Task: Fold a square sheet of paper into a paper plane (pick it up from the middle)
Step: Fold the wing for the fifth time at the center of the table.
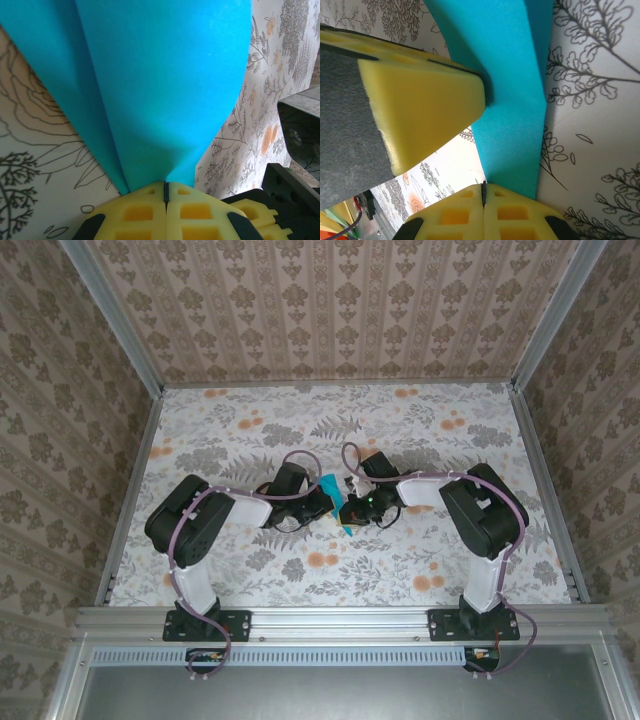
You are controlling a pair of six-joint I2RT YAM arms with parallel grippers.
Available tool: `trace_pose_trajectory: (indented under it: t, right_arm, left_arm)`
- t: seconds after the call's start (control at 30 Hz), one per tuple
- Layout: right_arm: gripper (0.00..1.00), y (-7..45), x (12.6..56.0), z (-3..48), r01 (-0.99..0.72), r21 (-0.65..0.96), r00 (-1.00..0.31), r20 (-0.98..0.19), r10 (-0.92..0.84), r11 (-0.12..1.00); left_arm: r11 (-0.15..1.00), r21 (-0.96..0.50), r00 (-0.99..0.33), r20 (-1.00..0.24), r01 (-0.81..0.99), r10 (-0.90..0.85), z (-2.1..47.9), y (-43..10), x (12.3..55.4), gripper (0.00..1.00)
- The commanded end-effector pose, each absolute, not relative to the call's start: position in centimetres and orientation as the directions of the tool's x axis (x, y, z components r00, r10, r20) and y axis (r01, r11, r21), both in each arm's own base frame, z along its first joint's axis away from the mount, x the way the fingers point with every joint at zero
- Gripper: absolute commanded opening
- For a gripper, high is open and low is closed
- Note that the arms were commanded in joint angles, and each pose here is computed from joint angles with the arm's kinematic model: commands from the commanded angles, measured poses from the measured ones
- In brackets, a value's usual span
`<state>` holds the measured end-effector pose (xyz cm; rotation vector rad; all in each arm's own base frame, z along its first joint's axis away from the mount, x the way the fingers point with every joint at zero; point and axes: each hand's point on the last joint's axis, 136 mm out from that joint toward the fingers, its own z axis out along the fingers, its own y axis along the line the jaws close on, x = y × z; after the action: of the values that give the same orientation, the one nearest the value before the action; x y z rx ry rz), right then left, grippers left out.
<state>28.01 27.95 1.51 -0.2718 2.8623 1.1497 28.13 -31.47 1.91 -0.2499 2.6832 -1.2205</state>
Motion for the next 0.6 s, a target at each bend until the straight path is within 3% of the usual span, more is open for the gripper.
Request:
trace_pose_trajectory:
  t: [0.0, 0.37, 0.57]
  right_arm:
    - [0.05, 26.3, 24.6, -0.2, -0.139, 0.656, -0.982, 0.006, -0.189, 0.742]
    - [0.06, 23.5, 20.2, -0.3, -0.100, 0.653, -0.980, 0.065, -0.187, 0.751]
    - [0.06, 24.2, 22.8, 4.0, -0.181, 0.665, -0.983, -0.091, -0.162, 0.725]
  left_arm:
    - [0.805, -0.547, -0.962, 0.002, -0.229, -0.272, -3.7, -26.6, 25.0, 0.00]
    - [0.818, -0.522, -0.960, 0.006, -0.242, -0.281, -4.4, -25.7, 24.6, 0.00]
    - [0.801, -0.560, -0.966, -0.004, -0.212, -0.258, -3.5, -26.8, 25.1, 0.00]
